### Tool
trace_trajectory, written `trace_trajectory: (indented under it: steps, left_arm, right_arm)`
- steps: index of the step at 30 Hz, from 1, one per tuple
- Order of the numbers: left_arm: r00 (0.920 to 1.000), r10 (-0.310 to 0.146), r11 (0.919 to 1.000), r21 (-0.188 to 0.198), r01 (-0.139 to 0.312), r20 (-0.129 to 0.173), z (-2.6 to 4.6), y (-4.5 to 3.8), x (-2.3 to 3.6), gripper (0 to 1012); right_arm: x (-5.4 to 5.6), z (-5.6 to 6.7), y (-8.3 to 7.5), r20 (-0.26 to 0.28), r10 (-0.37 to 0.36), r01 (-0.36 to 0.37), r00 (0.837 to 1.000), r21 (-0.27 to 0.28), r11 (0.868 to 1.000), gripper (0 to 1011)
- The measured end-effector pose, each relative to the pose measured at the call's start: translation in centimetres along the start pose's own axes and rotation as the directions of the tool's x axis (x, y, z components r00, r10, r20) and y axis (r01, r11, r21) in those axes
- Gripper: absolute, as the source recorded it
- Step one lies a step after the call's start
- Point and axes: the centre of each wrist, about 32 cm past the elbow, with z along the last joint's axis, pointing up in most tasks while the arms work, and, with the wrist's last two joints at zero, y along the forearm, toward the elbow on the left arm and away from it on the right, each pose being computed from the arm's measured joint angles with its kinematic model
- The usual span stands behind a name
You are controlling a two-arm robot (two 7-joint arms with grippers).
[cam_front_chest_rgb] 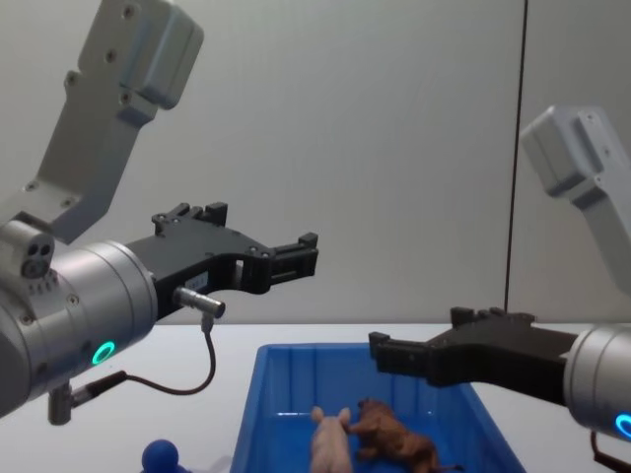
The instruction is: Pick up the two dolls from the table and place them into the box.
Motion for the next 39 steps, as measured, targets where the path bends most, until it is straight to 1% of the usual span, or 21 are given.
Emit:
trace_trajectory:
  steps: [1,11,17,21,27,28,31,32,34,39]
  left_arm:
    - [1.0000,0.000,1.0000,0.000,0.000,0.000,0.00,0.00,0.00,1001]
    - [1.0000,0.000,1.0000,0.000,0.000,0.000,0.00,0.00,0.00,1001]
    - [1.0000,0.000,1.0000,0.000,0.000,0.000,0.00,0.00,0.00,1001]
    - [1.0000,0.000,1.0000,0.000,0.000,0.000,0.00,0.00,0.00,1001]
    - [1.0000,0.000,1.0000,0.000,0.000,0.000,0.00,0.00,0.00,1001]
    - [1.0000,0.000,1.0000,0.000,0.000,0.000,0.00,0.00,0.00,1001]
    - [1.0000,0.000,1.0000,0.000,0.000,0.000,0.00,0.00,0.00,1001]
    - [1.0000,0.000,1.0000,0.000,0.000,0.000,0.00,0.00,0.00,1001]
    - [1.0000,0.000,1.0000,0.000,0.000,0.000,0.00,0.00,0.00,1001]
    - [1.0000,0.000,1.0000,0.001,0.000,0.000,-0.02,0.04,0.00,1001]
  right_arm:
    - [0.0,0.1,-0.1,0.003,-0.008,0.008,1.000,0.001,1.000,1000]
    - [0.1,0.5,-1.0,0.021,-0.079,0.079,0.997,0.015,0.997,1001]
    - [0.5,0.6,-1.8,0.023,-0.146,0.146,0.989,0.015,0.989,1001]
    - [0.9,0.5,-2.4,0.019,-0.193,0.192,0.981,0.011,0.981,1001]
    - [1.7,0.1,-3.6,0.015,-0.271,0.271,0.962,0.002,0.962,1001]
    - [1.7,0.1,-3.6,0.015,-0.271,0.271,0.962,0.002,0.962,1001]
    - [2.0,-0.1,-4.0,0.014,-0.300,0.300,0.954,-0.001,0.954,1001]
    - [2.0,-0.1,-4.0,0.014,-0.300,0.300,0.954,-0.001,0.954,1001]
    - [2.2,-0.2,-4.3,0.014,-0.318,0.318,0.948,-0.002,0.948,1001]
    - [2.4,-0.3,-4.6,0.013,-0.337,0.337,0.941,-0.003,0.941,1001]
